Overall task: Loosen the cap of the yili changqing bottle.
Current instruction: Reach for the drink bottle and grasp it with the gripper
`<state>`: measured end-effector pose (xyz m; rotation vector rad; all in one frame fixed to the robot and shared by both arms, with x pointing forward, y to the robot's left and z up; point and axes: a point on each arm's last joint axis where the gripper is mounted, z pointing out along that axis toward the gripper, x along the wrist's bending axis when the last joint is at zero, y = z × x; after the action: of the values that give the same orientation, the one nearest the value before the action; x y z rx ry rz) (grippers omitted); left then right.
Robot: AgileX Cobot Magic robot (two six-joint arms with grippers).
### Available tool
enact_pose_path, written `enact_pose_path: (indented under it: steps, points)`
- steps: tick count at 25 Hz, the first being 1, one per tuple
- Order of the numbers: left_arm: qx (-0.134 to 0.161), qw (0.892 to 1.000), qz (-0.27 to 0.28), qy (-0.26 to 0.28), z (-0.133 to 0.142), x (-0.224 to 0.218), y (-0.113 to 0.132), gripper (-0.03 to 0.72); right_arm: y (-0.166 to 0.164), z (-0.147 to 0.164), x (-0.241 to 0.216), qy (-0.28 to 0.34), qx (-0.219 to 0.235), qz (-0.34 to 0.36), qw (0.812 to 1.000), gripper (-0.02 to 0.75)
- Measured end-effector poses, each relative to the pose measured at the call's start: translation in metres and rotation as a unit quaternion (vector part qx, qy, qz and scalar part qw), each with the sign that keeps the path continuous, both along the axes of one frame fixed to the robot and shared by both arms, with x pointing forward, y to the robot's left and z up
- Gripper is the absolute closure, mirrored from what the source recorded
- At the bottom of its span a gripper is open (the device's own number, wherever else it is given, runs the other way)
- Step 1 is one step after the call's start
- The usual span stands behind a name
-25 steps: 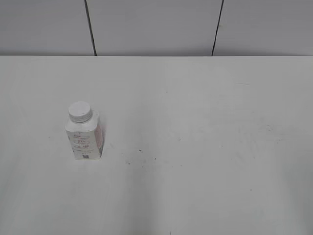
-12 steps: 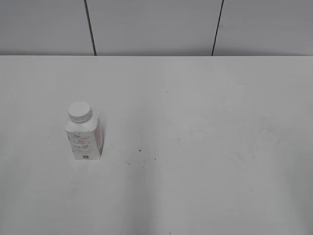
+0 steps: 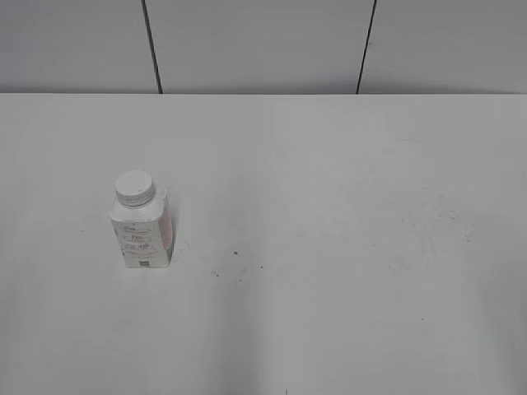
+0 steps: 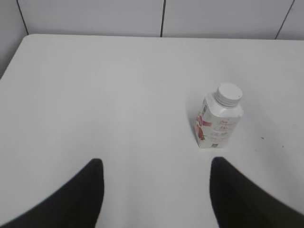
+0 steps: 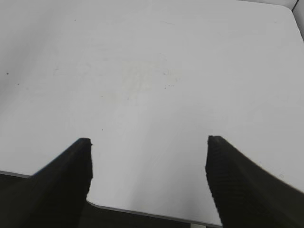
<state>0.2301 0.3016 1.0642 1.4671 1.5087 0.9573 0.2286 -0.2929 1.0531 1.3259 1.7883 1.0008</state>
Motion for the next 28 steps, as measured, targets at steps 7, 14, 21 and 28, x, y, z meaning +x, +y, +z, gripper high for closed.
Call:
enact_pose_path:
  steps: [7,14,21,28]
  points:
    - [0.014,0.999,0.009,-0.049,0.013,0.011,0.002,0.249,0.000,0.000,0.000,0.000,0.000,0.000,1.000,0.152]
    - [0.055,0.993,0.021,-0.101,0.012,0.037,0.006,0.249,0.000,0.000,0.000,0.000,0.000,0.000,1.000,0.152]
    - [0.022,0.995,0.004,-0.097,-0.009,0.061,0.001,0.249,0.000,0.000,0.000,0.000,0.000,0.000,1.000,0.152]
    - [0.015,0.998,-0.014,-0.060,-0.016,0.086,-0.003,0.249,0.000,0.000,0.000,0.000,0.000,0.000,1.000,0.152]
